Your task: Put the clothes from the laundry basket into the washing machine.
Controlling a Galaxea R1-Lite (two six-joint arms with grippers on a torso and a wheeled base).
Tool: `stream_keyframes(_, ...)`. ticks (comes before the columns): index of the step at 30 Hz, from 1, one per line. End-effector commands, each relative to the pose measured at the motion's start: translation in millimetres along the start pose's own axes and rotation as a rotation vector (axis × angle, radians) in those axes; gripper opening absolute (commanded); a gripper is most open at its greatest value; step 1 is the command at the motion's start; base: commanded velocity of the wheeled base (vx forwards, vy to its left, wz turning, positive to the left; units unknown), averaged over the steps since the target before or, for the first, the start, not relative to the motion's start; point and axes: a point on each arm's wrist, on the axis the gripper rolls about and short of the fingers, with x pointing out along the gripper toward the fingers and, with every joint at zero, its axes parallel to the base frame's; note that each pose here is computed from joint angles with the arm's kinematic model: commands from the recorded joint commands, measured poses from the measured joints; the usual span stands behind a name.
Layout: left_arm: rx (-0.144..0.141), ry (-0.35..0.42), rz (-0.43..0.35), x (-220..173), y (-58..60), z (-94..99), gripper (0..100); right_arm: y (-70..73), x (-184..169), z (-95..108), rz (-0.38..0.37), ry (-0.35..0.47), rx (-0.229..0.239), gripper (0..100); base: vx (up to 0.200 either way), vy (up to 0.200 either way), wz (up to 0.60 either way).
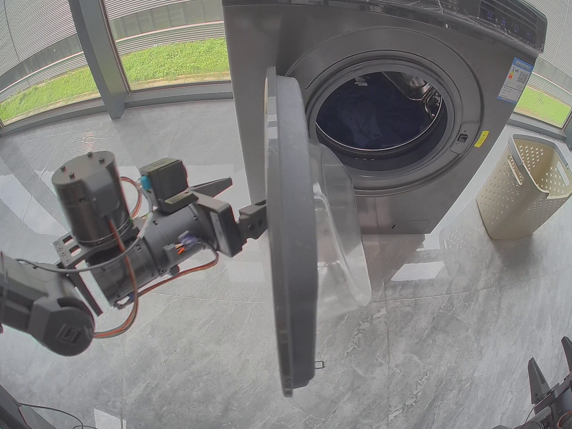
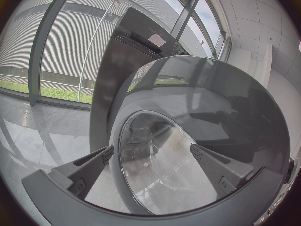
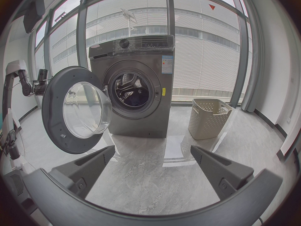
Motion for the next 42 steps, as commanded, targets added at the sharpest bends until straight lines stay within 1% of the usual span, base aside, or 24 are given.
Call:
stream_keyframes(1, -0.003, 0.006, -0.014, 41, -2.8, -10.8, 100, 0.0, 0, -5, 0.0, 0.006, 0.0, 100, 0.0, 0.0, 0.0)
stream_keyframes(5, 0.0, -0.011, -0.013, 61, -1.5, -11.2, 100, 0.0, 0, -5, 0.0, 0.006, 0.0, 100, 0.0, 0.0, 0.0)
stream_keyframes(6, 0.0, -0.011, -0.013, 61, -1.5, -11.2, 100, 0.0, 0, -5, 0.0, 0.006, 0.0, 100, 0.0, 0.0, 0.0)
stream_keyframes(7, -0.001, -0.024, -0.02, 70, -3.1, -9.9, 100, 0.0, 0, -5, 0.0, 0.005, 0.0, 100, 0.0, 0.0, 0.0)
stream_keyframes(12, 0.001, -0.046, -0.026, 89, -3.0, -9.3, 100, 0.0, 0, -5, 0.0, 0.006, 0.0, 100, 0.0, 0.0, 0.0)
stream_keyframes(14, 0.0, -0.051, -0.027, 94, -2.5, -10.1, 100, 0.0, 0, -5, 0.0, 0.006, 0.0, 100, 0.0, 0.0, 0.0)
stream_keyframes(15, -0.002, -0.065, -0.026, 99, -2.3, -8.6, 100, 0.0, 0, -5, 0.0, 0.005, 0.0, 100, 0.0, 0.0, 0.0)
stream_keyframes(17, -0.019, -0.088, -0.018, 106, -4.3, -5.7, 100, 0.0, 0, -5, 0.0, 0.006, 0.0, 100, 0.0, 0.0, 0.0)
stream_keyframes(18, -0.02, -0.091, -0.017, 106, -4.3, -4.8, 100, 0.0, 0, -5, 0.0, 0.006, 0.0, 100, 0.0, 0.0, 0.0)
stream_keyframes(19, -0.055, -0.113, -0.01, 111, -7.2, -1.4, 100, 0.0, 0, -5, 0.0, 0.006, 0.0, 100, 0.0, 0.0, 0.0)
stream_keyframes(20, -0.072, -0.118, -0.006, 113, -7.6, -0.8, 100, 0.0, 0, -5, 0.0, 0.006, 0.0, 100, 0.0, 0.0, 0.0)
stream_keyframes(21, -0.085, -0.118, -0.007, 113, -8.8, -1.0, 100, 0.0, 0, -5, 0.0, 0.006, 0.0, 100, 0.0, 0.0, 0.0)
stream_keyframes(24, -0.092, -0.102, -0.002, 110, -8.4, -4.0, 100, 0.0, 0, -5, 0.0, 0.006, 0.0, 100, 0.0, 0.0, 0.0)
stream_keyframes(28, -0.09, -0.063, 0.007, 101, -7.5, -13.0, 100, 0.0, 0, -5, 0.0, 0.006, 0.0, 100, 0.0, 0.0, 0.0)
stream_keyframes(32, -0.087, -0.036, 0.006, 79, -11.1, -12.0, 100, 0.0, 0, -5, 0.0, 0.005, 0.0, 100, 0.0, 0.0, 0.0)
stream_keyframes(36, -0.087, -0.067, -0.015, 64, -18.8, 1.8, 100, 0.1, 0, -5, 0.001, 0.006, 0.0, 100, 0.0, 0.0, 0.0)
stream_keyframes(37, -0.088, -0.087, -0.029, 61, -22.6, 8.6, 100, 0.0, 0, -5, 0.0, 0.006, 0.0, 100, 0.0, 0.0, 0.0)
stream_keyframes(39, -0.088, -0.114, -0.045, 59, -26.2, 17.3, 100, 0.0, 0, -5, 0.0, 0.006, 0.0, 100, 0.0, 0.0, 0.0)
stream_keyframes(42, -0.088, -0.133, -0.061, 61, -30.3, 22.8, 100, 0.1, 0, -5, 0.001, 0.006, 0.0, 100, 0.0, 0.0, 0.0)
